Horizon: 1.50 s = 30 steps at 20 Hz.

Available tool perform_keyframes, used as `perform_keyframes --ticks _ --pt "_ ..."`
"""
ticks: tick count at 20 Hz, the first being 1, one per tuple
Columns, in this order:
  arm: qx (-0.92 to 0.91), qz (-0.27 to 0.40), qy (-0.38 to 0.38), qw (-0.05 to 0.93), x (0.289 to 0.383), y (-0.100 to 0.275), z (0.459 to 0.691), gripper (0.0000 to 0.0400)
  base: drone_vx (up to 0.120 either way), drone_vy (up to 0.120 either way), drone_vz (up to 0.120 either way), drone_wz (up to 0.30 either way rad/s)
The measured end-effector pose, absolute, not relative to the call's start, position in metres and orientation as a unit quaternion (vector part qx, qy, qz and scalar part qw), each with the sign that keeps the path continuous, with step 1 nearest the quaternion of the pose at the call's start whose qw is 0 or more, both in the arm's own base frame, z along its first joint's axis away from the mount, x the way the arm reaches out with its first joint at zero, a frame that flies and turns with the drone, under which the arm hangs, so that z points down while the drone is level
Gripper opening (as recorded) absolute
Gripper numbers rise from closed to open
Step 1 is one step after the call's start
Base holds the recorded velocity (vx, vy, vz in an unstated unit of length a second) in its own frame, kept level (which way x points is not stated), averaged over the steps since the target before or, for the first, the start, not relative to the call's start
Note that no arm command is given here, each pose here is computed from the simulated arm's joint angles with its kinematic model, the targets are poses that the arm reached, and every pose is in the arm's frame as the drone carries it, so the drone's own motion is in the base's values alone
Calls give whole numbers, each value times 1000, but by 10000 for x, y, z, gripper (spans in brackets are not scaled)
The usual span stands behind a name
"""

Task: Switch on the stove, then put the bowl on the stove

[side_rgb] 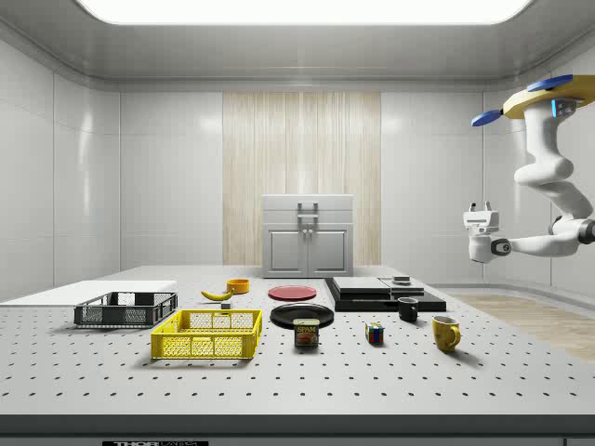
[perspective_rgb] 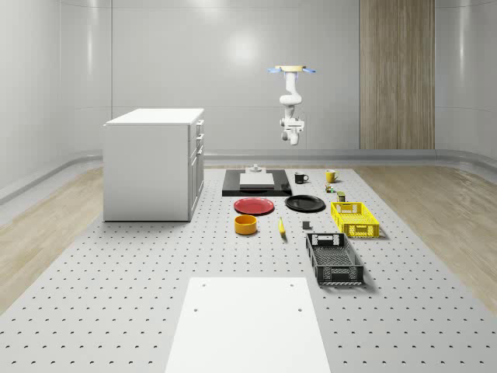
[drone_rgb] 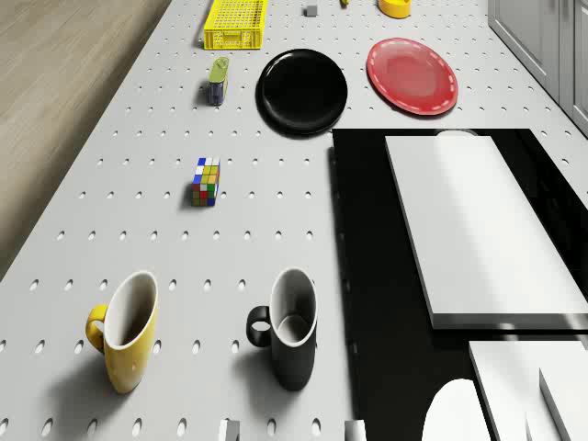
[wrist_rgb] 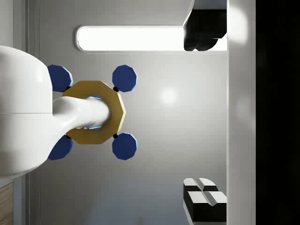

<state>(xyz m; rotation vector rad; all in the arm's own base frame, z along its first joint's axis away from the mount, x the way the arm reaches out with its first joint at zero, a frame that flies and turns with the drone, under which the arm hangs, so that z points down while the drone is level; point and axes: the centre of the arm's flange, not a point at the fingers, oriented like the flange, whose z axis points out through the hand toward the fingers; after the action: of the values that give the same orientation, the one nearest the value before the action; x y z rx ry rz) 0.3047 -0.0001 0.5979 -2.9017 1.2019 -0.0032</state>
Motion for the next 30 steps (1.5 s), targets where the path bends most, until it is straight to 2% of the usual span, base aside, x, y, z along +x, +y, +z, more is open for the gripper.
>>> perform_keyframes --ticks 5,13,19,30 --pt "-924 -3 383 1 3009 -1 6344 400 88 -88 0 0" --pt "-924 -6 383 2 3035 0 6760 400 120 -120 0 0" --pt "-924 -8 383 3 3042 0 6872 400 120 -120 0 0" --pt "-924 -12 383 5 3038 1 6911 400 120 -120 0 0"
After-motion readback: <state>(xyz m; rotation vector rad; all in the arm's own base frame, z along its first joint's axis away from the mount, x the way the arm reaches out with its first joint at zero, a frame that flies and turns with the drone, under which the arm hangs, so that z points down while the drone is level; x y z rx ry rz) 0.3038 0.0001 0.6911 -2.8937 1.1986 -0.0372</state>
